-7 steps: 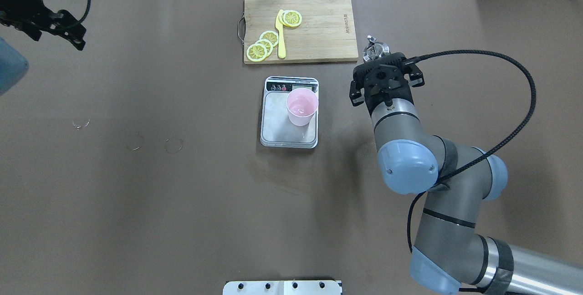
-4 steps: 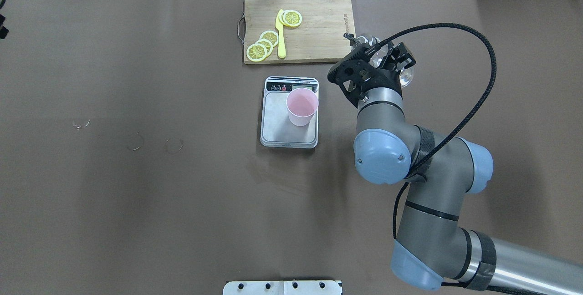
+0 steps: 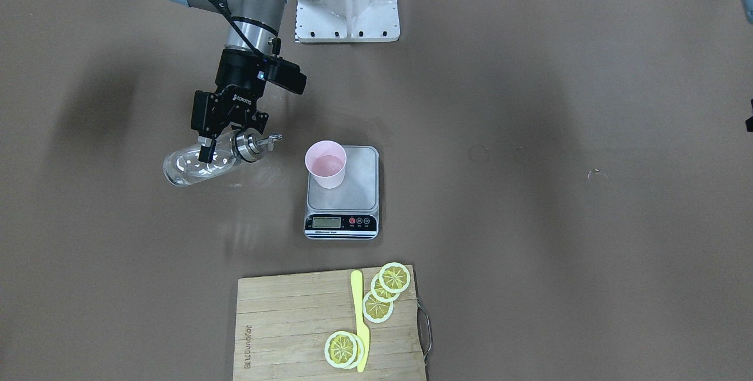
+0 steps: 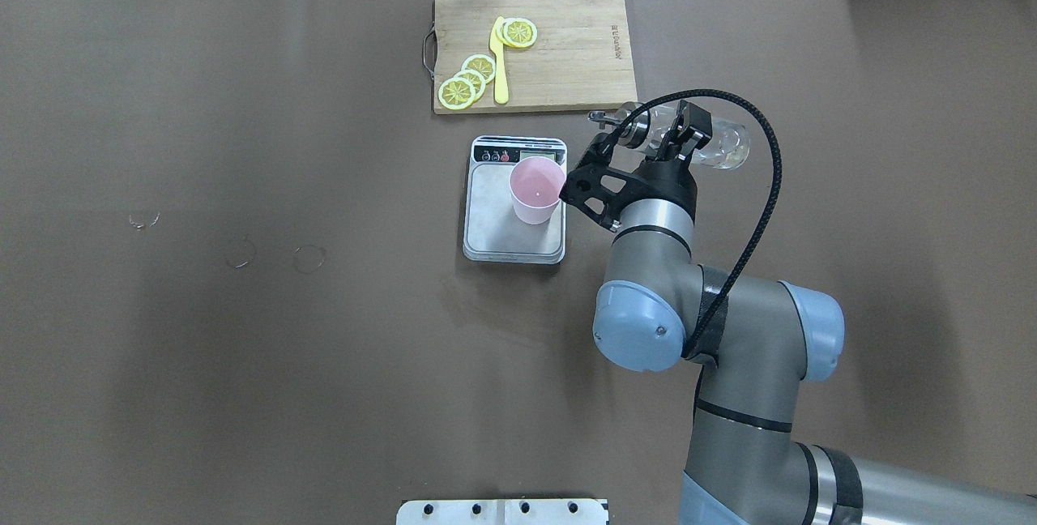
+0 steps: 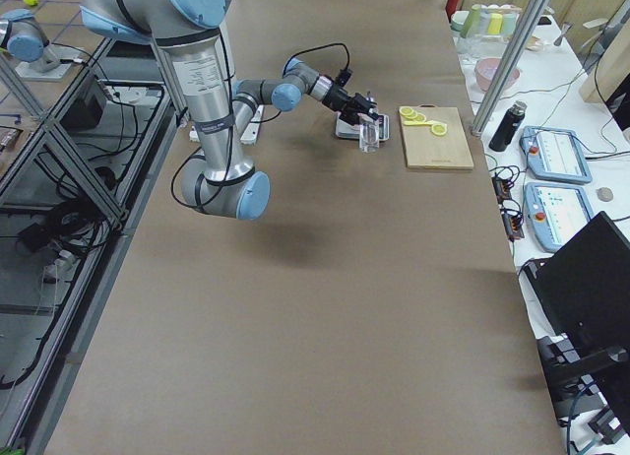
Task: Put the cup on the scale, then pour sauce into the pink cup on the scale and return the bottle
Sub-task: 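Carry glass bottle over pink cup with right gripper and tilt it, then hold bottle tilted over pink cup with right gripper to pour sauce, then turn bottle upright and carry it back to its spot with right gripper, then lower glass bottle onto the table with right gripper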
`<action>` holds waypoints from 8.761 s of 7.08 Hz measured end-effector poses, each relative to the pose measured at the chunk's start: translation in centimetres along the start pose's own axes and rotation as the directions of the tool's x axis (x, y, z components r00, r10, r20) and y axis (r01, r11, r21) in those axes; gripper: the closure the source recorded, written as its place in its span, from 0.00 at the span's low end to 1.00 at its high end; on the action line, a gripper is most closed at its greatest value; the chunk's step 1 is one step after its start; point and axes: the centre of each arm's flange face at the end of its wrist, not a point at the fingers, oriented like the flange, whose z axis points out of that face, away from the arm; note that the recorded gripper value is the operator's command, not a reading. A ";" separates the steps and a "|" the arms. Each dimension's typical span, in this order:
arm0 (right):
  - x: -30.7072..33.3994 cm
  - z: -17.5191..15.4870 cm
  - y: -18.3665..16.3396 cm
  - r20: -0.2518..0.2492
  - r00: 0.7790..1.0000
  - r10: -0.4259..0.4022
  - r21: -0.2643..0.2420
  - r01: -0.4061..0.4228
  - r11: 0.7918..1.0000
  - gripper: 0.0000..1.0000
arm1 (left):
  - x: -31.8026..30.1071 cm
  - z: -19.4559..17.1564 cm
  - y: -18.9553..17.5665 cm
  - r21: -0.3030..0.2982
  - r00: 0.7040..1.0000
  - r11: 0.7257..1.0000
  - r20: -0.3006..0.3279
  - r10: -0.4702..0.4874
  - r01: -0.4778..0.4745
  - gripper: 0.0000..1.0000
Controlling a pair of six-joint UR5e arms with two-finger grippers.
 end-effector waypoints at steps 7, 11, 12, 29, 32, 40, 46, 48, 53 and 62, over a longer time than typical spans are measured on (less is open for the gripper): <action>-4.7 -0.4 -1.0 -0.071 0.945 -0.318 -0.068 0.314 0.947 1.00 | -9.1 -0.4 5.4 -0.002 1.000 1.000 0.005 -0.022 0.022 0.02; -5.3 0.5 -2.4 -0.089 0.877 -0.472 -0.106 0.462 0.880 1.00 | -10.6 -0.7 6.8 0.004 0.998 0.998 0.005 -0.062 0.062 0.02; -5.5 0.6 -2.8 -0.088 0.861 -0.500 -0.119 0.490 0.864 1.00 | -11.1 -0.9 7.3 0.007 0.997 0.997 0.006 -0.074 0.074 0.02; 8.8 1.6 10.3 0.094 0.888 0.450 0.000 -0.452 0.892 1.00 | -9.5 -5.4 7.8 0.094 0.998 0.993 0.006 -0.068 0.067 0.01; 7.8 4.0 17.6 0.169 0.671 0.722 0.026 -0.736 0.677 1.00 | -12.4 -2.0 8.1 0.050 0.994 0.993 -0.008 -0.105 0.105 0.01; 6.6 8.5 22.4 0.280 0.406 0.870 -0.170 -0.871 0.462 1.00 | -15.9 1.9 8.5 0.050 0.993 0.992 -0.018 -0.119 0.120 0.01; 4.8 9.7 23.7 0.265 0.394 0.880 -0.229 -0.861 0.455 1.00 | -15.7 1.7 8.3 0.060 0.994 0.992 -0.017 -0.107 0.108 0.01; 4.5 10.0 24.0 0.261 0.400 0.879 -0.238 -0.855 0.460 1.00 | -15.8 1.9 8.3 0.058 0.994 0.992 -0.018 -0.109 0.109 0.01; 4.1 10.2 24.3 0.261 0.402 0.878 -0.247 -0.851 0.464 0.89 | -16.1 2.6 9.3 0.047 0.993 0.992 -0.020 -0.118 0.118 0.01; 4.5 9.7 23.4 0.269 0.392 0.880 -0.241 -0.857 0.456 0.06 | -16.3 3.3 10.2 0.032 0.991 0.991 -0.024 -0.131 0.132 0.01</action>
